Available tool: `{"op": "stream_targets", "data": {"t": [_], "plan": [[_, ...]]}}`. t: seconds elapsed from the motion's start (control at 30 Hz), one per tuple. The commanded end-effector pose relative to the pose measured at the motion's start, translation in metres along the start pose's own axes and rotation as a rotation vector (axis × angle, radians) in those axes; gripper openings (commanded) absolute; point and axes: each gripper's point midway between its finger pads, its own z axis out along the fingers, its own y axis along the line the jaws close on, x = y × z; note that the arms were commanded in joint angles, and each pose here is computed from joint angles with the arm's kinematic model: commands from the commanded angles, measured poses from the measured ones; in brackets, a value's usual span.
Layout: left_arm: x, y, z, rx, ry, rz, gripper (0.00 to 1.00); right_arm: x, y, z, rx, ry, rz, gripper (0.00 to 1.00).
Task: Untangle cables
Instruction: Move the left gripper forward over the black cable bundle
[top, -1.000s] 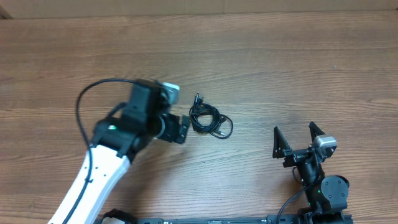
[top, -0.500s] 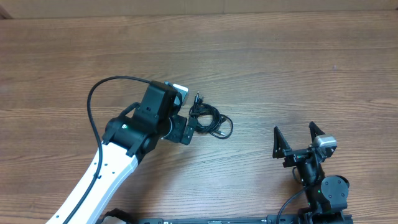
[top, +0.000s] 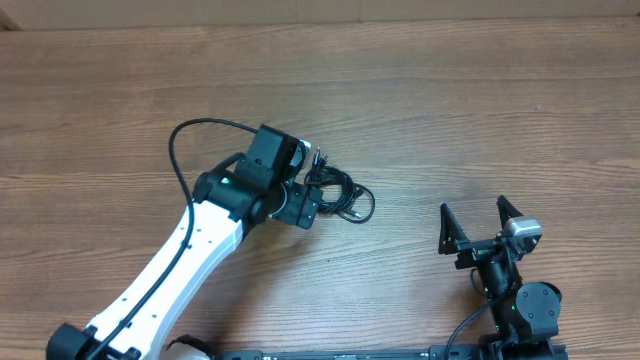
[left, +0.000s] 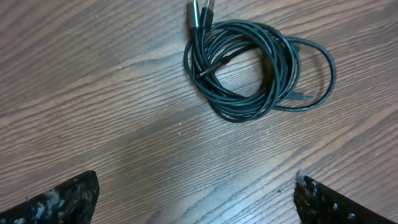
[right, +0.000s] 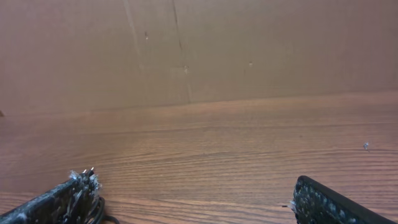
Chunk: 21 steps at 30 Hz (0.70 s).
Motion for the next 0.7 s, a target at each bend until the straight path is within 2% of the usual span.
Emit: {"op": "stream_targets", "data": {"t": [0.0,0.4,0.67], "plan": [[-0.008,-0.004,0.003,0.014,-0.006,-0.007,1.0,0.002,0.0,0.0,-0.001,-0.005,-0.004,1.0],[-0.011,-0.004,0.024,0.011,0.017,-0.008,1.0,0.002,0.0,0.0,-0.001,-0.005,-0.004,1.0],[-0.028,-0.004,0.026,0.011,-0.051,-0.007,1.0,0.002,0.0,0.0,-0.001,-0.005,-0.004,1.0]]}}
